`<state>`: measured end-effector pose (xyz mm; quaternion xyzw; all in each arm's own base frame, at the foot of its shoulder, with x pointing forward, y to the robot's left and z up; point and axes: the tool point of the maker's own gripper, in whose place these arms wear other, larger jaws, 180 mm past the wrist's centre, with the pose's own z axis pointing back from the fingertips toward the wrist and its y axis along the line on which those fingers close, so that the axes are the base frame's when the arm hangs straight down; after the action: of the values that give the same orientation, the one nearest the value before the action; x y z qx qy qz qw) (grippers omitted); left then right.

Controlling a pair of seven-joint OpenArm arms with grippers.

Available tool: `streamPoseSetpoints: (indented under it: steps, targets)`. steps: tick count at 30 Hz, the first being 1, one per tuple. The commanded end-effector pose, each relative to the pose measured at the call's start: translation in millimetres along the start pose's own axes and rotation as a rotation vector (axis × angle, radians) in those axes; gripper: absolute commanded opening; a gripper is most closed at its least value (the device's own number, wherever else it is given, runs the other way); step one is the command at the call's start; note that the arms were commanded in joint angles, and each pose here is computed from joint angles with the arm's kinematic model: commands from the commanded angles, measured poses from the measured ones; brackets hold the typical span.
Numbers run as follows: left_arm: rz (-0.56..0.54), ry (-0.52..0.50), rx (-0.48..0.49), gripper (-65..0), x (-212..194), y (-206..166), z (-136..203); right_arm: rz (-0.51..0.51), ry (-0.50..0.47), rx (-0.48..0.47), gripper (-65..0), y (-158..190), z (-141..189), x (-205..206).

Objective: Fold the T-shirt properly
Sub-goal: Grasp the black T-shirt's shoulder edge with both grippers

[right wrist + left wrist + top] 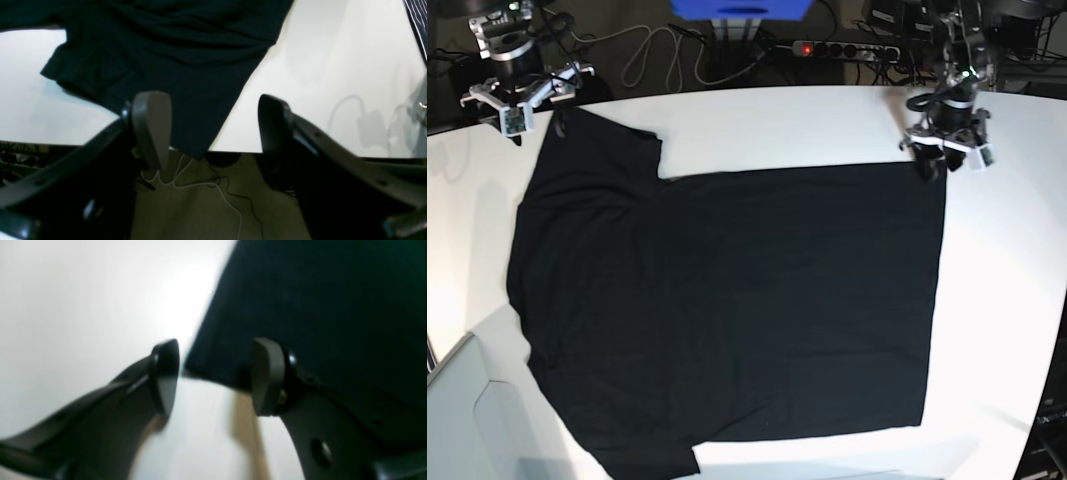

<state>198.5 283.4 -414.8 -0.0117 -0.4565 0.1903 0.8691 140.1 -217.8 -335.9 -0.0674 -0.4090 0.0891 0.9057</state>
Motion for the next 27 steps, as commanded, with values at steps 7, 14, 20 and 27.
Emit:
streamPoseSetpoints:
  steps: [7,14,20,27]
  targets:
    - [0.005,-0.011,0.007,-32.5,3,4,-3,0.018,-0.045,0.001,-27.3,-2,0,13]
    - [0.005,-0.008,0.006,-41.3,3,3,-3,0.018,-0.056,-0.004,-27.4,-3,-3,17]
    - [0.001,0.024,-0.003,-57.3,-9,1,-5,0.003,-0.039,-0.015,-27.2,-9,-15,9]
    - [0.011,0.040,0.011,-65.0,-16,6,-9,-0.054,0.057,-0.087,-26.7,-39,-44,-31]
